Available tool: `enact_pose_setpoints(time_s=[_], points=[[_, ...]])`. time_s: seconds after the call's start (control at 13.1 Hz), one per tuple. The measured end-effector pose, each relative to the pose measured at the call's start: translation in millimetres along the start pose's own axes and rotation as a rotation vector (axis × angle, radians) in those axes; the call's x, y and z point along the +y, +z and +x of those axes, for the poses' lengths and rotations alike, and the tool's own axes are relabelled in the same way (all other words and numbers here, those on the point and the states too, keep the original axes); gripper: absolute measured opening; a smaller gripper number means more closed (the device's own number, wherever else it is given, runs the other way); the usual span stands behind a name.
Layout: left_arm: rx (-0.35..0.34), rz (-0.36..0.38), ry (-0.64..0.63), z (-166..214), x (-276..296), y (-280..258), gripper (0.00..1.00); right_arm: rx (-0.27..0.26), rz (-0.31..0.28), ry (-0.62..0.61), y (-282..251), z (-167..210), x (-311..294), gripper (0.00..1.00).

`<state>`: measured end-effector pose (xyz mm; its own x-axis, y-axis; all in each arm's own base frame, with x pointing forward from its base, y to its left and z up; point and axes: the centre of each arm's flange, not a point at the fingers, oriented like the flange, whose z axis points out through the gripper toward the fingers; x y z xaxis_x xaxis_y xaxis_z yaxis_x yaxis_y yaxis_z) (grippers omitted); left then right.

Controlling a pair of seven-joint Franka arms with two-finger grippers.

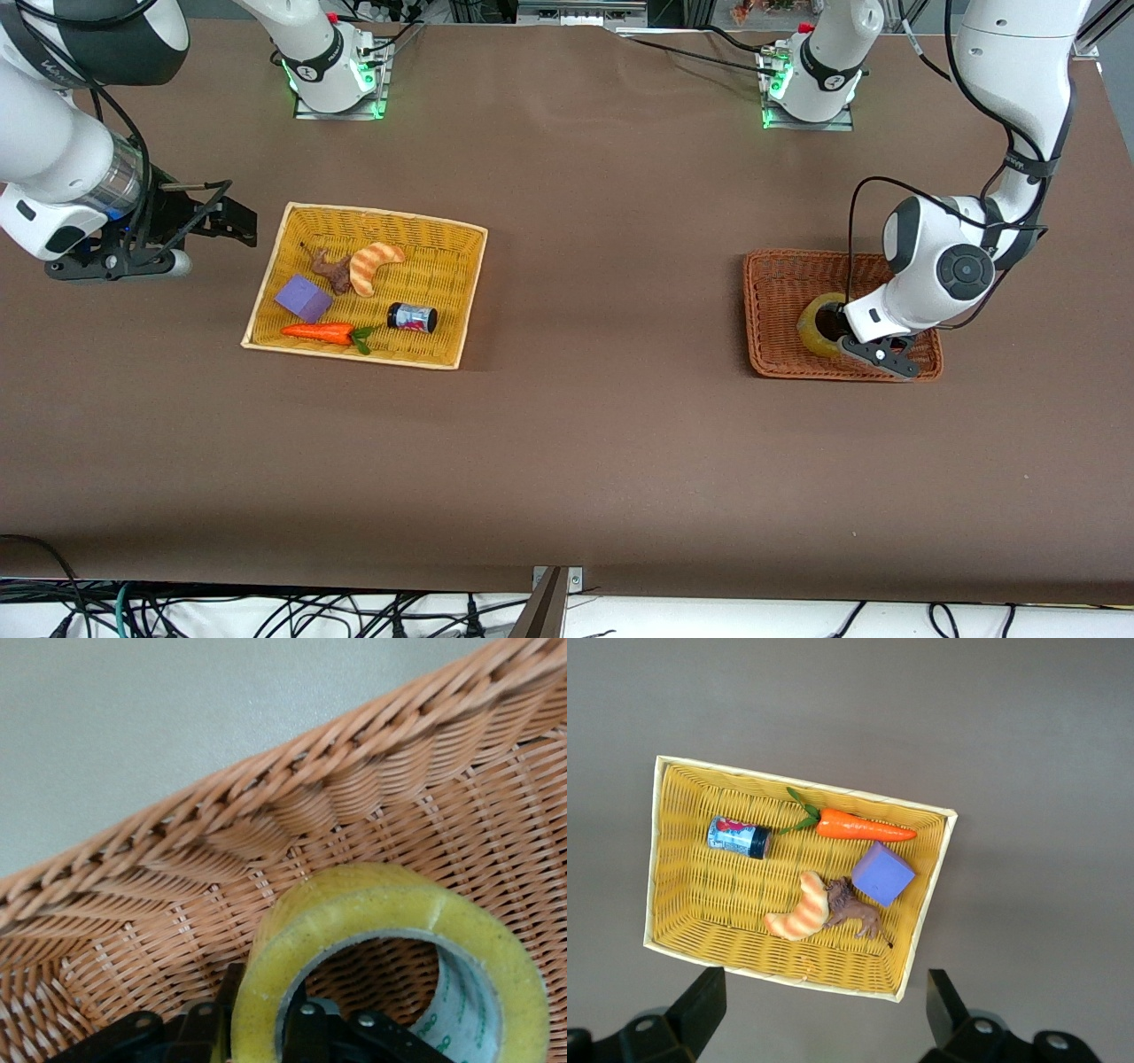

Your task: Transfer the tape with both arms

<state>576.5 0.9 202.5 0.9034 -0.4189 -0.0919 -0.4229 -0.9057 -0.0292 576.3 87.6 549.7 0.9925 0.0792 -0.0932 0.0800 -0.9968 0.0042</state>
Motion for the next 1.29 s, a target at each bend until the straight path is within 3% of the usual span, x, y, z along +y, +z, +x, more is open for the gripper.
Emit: enact_pose_setpoints(time_s=[0.23, 0.53, 0.84, 1.29], points=[[-0.082, -0.04, -0.017, 18.6, -10.5, -40.6, 0.6, 0.001, 0.0, 0.0, -0.5, 0.0, -0.1, 1.0], [-0.12, -0.121, -0.103, 38.8, -18.6, -123.7, 1.0, 0.002, 0.0, 0.0, -0.7, 0.1, -0.2, 1.0], [-0.15, -0.127, -0.359, 46.1, -8.8, -238.9, 1.0, 0.003, 0.0, -0.001, -1.1, 0.1, -0.3, 1.0], [-0.075, -0.112, -0.438, -7.4, -5.9, -386.5, 1.0, 0.004, 0.0, -0.001, -1.7, 0.1, -0.5, 1.0]])
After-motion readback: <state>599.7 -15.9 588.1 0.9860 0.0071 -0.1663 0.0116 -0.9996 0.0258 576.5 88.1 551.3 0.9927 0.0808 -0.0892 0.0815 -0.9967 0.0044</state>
